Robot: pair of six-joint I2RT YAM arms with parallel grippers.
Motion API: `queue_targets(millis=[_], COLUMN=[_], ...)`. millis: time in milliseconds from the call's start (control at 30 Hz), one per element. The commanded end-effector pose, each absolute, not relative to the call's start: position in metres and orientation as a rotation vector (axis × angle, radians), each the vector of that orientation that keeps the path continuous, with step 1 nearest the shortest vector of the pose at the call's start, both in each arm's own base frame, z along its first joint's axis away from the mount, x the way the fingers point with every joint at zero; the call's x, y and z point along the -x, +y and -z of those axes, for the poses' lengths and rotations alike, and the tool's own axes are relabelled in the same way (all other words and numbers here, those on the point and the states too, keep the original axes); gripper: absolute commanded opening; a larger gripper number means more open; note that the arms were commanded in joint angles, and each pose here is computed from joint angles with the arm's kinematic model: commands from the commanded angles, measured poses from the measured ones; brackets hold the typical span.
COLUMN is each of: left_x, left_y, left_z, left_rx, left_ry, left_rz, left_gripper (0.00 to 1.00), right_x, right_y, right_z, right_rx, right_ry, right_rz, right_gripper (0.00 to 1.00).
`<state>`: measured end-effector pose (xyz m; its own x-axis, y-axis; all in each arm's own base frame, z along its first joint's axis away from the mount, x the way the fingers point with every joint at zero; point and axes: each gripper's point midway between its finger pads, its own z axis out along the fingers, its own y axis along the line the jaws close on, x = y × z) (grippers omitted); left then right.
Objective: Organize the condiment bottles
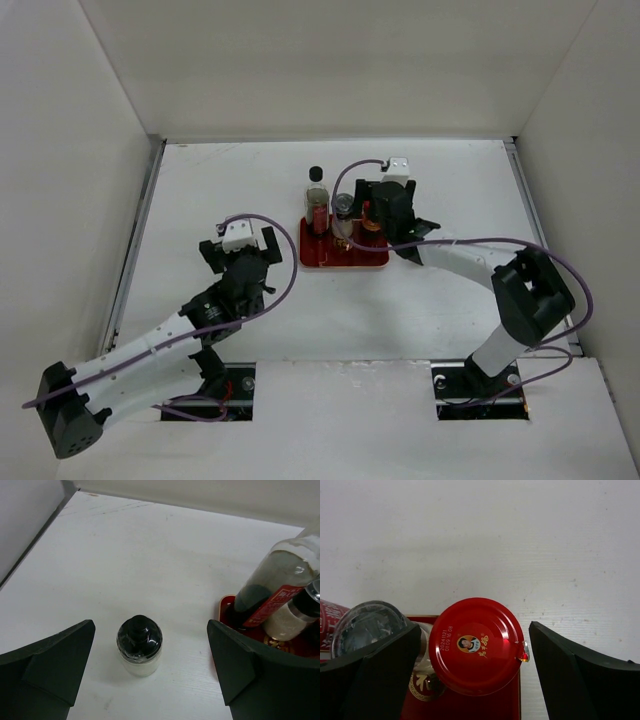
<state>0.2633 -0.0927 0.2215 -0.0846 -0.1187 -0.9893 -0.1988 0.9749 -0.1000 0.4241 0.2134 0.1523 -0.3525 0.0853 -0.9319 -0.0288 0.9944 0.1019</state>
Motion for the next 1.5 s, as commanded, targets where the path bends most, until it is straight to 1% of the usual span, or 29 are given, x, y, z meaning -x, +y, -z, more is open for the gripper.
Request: queue_targets(millis=[0,133,300,467,633,733,833,1000,1100,1233,1267,1333,1400,1467], left_x=[-0.269,-0.272,-0.279,-0.292,-0.305,-0.312,-0.311,-0.309,-0.308,-0.305,-0.304,-0.305,-0.306,-0.306], left_y=[-0.088,-0.093,-0.088,-0.076,-0.078,-0.080,-0.085,-0.077,-0.073,-0.073,-0.072,-0.069,-0.069,-0.080], left_z=[-0.233,-0.225,-0.206,-0.182,-0.158,-0.148,-0.139,-0.126,-0.118,-0.113,-0.112,-0.115,-0.125,-0.141], left_rx=[0.272,0.249,0.261,0.323,0.354,0.364,0.358,0.393,0.405,0.406,0.407,0.418,0.431,0.419], left_ry=[1.662,1.696,1.743,1.795,1.866,1.898,1.917,1.931,1.938,1.947,1.946,1.939,1.913,1.883], left_rz=[-0.099,-0.109,-0.167,-0.180,-0.093,-0.086,-0.089,-0.114,-0.126,-0.112,-0.113,-0.109,-0.087,-0.032], left_gripper=[0.98,0.98,0.94,0.89,0.87,0.85,0.79,0.73,0.68,0.66,0.62,0.50,0.40,0.35], right_x=[-0.427,-0.411,-0.381,-0.354,-0.325,-0.322,-0.324,-0.324,-0.320,-0.320,-0.320,-0.320,-0.320,-0.320], right_y=[0.219,0.203,0.174,0.155,0.156,0.157,0.157,0.158,0.156,0.157,0.156,0.156,0.156,0.156], right_z=[-0.232,-0.257,-0.278,-0.278,-0.265,-0.257,-0.253,-0.253,-0.255,-0.251,-0.250,-0.253,-0.252,-0.249], right_rx=[-0.121,-0.139,-0.188,-0.210,-0.185,-0.186,-0.177,-0.175,-0.180,-0.179,-0.178,-0.183,-0.186,-0.183], right_ry=[1.735,1.702,1.652,1.624,1.613,1.609,1.619,1.623,1.613,1.624,1.625,1.618,1.618,1.628], right_rz=[-0.226,-0.245,-0.273,-0.293,-0.350,-0.366,-0.350,-0.349,-0.356,-0.353,-0.349,-0.351,-0.353,-0.345], right_gripper=[1.00,1.00,1.00,1.00,1.00,1.00,1.00,1.00,1.00,1.00,1.00,1.00,1.00,1.00])
